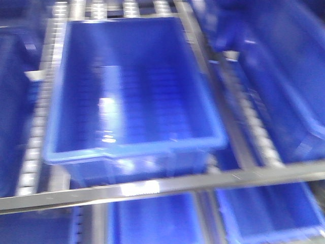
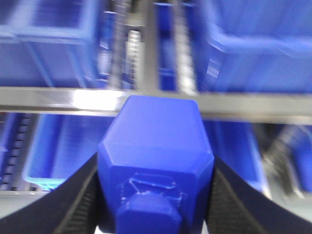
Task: Pour parts from conveyor to right shelf
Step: 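Turn and stop facing an empty blue bin on the shelf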
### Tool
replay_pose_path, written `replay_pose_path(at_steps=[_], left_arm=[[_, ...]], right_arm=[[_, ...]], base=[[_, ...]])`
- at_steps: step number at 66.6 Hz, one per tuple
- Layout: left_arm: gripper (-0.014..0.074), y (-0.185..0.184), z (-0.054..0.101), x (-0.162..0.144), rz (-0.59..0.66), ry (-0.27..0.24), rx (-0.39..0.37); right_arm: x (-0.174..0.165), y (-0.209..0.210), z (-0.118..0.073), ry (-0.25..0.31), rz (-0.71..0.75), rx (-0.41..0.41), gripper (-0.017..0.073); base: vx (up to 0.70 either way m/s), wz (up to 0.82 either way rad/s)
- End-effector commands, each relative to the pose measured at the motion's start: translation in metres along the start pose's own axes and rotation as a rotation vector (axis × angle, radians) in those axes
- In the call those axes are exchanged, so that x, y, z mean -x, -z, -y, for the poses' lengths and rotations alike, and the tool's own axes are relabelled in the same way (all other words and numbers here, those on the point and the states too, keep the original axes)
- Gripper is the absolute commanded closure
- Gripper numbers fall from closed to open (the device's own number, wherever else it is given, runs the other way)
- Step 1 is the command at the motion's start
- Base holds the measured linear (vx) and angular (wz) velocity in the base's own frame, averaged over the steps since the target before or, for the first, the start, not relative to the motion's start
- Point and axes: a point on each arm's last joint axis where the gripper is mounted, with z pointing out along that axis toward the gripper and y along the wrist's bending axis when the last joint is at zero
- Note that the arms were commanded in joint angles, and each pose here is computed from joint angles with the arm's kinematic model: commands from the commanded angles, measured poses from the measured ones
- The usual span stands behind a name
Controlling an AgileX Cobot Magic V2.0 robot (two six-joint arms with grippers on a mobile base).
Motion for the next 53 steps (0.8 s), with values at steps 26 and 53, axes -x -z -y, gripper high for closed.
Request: replay_pose_path(at_steps=[26, 53], left_arm=[[0.06, -0.0003, 0.0009, 0.0127, 0.078, 0.016, -0.011], [0.06, -0.0003, 0.0009, 0.0127, 0.078, 0.016, -0.011]], right_arm=[[0.0065, 0.0023, 0.0004, 0.008, 0.007, -0.003, 0.0564], [0.0065, 0.0023, 0.0004, 0.008, 0.007, -0.003, 0.0564]], base=[[0.19, 0.42], [0.17, 0.05]])
